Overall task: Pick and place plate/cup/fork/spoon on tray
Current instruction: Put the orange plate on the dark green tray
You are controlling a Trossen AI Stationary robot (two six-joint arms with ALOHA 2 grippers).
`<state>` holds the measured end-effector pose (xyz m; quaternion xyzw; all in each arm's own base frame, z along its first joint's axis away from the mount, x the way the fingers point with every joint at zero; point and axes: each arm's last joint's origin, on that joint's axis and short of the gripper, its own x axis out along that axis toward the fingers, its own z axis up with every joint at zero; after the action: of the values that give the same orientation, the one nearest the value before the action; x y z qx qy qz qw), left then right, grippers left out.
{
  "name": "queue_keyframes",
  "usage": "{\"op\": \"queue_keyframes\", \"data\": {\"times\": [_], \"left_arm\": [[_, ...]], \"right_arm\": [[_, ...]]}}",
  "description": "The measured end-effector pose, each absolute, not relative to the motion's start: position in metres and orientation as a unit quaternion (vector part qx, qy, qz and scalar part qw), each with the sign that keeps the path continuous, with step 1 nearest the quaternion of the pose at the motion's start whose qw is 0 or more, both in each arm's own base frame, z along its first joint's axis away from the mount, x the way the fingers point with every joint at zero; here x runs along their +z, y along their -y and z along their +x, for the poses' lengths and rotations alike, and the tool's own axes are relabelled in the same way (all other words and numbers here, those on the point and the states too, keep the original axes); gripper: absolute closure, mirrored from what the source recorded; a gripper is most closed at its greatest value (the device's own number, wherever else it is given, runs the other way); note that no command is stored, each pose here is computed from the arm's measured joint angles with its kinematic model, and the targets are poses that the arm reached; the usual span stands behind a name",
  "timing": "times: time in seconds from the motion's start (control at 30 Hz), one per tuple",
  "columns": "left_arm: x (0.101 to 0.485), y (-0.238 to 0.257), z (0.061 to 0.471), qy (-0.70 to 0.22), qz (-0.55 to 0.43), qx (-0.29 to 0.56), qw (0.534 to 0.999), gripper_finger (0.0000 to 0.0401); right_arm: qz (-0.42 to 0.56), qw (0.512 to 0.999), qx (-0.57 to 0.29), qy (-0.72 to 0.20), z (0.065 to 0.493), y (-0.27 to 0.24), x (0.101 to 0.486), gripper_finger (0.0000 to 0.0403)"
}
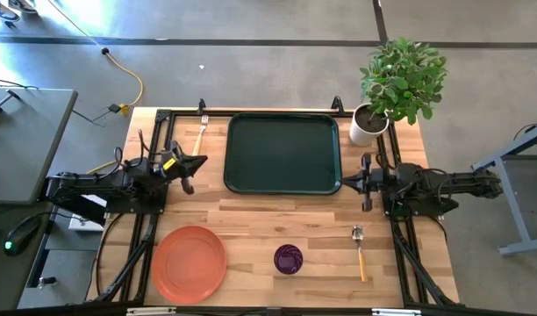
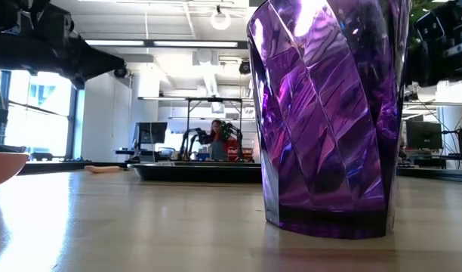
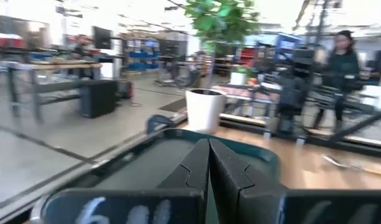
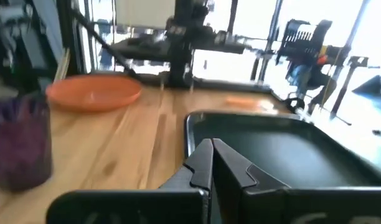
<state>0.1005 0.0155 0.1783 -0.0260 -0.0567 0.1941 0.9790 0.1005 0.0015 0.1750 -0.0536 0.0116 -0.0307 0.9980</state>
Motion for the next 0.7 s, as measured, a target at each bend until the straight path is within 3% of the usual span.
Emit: {"op": "queue_keyframes", "data": {"times": [0.33,0.53,0.7], "left_arm": [[0.174,-0.012,0.106,0.039,-0.107,0.13,0.985,0.0392],[0.165,-0.003,0.115,-0.008,-0.192,0.066,0.979,0.0367],[0.163,0.008,0.124,-0.014,-0.186,0.089,0.978,0.0362]], "right_arm": [[-0.012,0.992,-0.095,0.08,0.099,0.002,0.193,0.0402],[0.035,0.992,-0.114,0.031,0.102,0.003,0.183,0.0402],[0.076,0.992,-0.103,-0.015,0.105,0.002,0.174,0.0402]]}}
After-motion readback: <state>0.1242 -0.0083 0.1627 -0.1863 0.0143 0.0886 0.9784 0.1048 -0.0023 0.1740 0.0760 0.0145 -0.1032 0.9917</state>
